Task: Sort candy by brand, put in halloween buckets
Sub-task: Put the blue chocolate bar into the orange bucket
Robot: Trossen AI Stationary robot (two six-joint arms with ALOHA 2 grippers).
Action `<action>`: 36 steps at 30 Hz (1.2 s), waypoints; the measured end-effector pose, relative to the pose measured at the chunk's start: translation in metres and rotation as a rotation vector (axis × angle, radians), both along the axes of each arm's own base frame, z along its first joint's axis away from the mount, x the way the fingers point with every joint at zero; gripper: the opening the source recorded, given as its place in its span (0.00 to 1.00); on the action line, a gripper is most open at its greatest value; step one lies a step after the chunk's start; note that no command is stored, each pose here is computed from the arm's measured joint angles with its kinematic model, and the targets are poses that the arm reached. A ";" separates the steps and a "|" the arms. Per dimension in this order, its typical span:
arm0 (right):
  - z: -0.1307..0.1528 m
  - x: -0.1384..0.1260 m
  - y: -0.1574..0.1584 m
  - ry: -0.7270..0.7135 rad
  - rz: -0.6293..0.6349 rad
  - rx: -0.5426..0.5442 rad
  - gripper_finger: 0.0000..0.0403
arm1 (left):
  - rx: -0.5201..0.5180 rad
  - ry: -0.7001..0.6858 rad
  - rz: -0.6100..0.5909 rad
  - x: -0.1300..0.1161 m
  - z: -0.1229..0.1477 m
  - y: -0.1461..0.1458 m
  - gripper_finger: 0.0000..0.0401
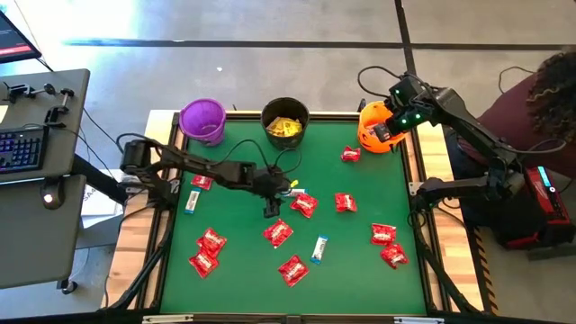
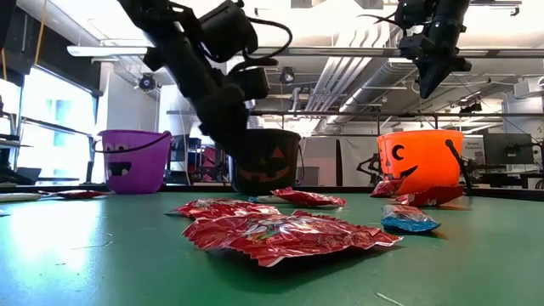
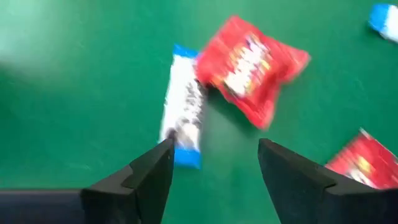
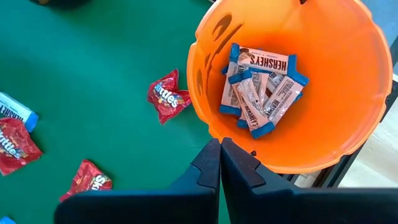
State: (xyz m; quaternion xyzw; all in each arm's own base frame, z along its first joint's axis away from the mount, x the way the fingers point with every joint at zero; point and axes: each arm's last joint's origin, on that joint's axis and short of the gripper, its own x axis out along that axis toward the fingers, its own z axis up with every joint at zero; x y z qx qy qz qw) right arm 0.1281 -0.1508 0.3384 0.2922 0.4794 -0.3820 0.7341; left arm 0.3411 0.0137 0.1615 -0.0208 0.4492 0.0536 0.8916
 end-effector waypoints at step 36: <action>0.000 -0.001 0.001 0.005 -0.002 0.006 0.00 | 0.091 0.084 -0.113 0.011 -0.043 0.002 0.15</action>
